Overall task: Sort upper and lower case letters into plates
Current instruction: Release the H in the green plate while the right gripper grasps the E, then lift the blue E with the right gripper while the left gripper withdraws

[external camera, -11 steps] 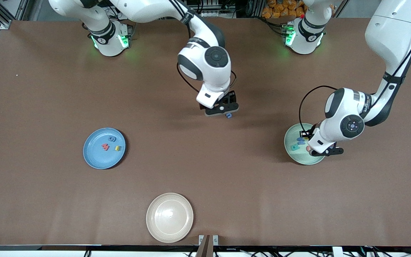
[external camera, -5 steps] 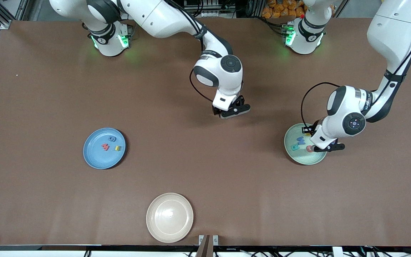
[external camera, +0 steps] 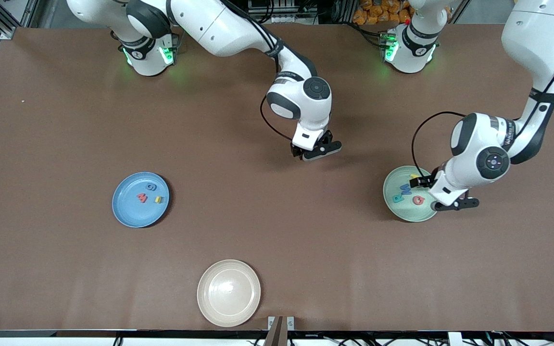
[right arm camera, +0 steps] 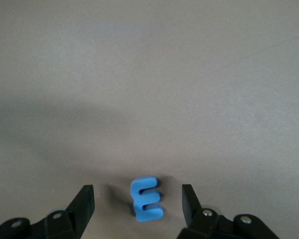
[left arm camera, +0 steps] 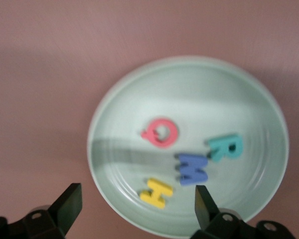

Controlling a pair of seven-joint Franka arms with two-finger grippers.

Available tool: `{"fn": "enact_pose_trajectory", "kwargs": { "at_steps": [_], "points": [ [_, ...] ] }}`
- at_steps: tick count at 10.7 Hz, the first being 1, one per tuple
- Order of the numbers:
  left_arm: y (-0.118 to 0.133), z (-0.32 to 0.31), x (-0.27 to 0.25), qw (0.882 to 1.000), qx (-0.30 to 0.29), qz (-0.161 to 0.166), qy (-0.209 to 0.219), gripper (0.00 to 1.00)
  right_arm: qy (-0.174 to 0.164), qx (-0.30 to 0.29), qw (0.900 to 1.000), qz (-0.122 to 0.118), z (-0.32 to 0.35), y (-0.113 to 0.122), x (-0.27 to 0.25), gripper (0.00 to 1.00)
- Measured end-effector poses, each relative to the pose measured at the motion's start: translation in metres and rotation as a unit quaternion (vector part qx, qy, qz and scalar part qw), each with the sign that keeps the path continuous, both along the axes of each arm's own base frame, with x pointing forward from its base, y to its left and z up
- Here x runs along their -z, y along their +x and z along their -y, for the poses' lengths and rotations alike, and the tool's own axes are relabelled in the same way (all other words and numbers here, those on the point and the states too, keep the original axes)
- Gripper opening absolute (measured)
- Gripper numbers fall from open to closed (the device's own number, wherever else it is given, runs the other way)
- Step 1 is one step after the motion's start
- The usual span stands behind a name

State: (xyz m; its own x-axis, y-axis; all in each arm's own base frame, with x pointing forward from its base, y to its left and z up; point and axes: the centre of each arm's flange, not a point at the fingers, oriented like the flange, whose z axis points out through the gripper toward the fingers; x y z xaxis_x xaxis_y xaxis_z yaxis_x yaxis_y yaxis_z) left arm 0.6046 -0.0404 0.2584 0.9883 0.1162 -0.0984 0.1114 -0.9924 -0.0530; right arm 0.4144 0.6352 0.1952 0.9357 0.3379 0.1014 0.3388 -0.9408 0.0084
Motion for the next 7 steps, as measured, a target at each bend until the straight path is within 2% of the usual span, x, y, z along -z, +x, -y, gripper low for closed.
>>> {"fn": "enact_pose_trajectory", "kwargs": {
  "at_steps": [2,4,7],
  "points": [
    [0.024,-0.023,-0.025,0.999,-0.005,0.032,0.010,1.00,-0.003,-0.006,1.000,-0.001,-0.003,-0.006,0.004,0.78],
    [0.041,-0.034,-0.046,0.998,-0.016,0.046,0.030,1.00,-0.010,-0.012,1.000,0.002,-0.002,-0.007,0.010,0.76],
    [0.056,-0.046,-0.107,0.996,-0.066,0.059,0.013,1.00,-0.013,-0.013,1.000,0.003,-0.002,-0.007,0.014,0.71]
  ]
}}
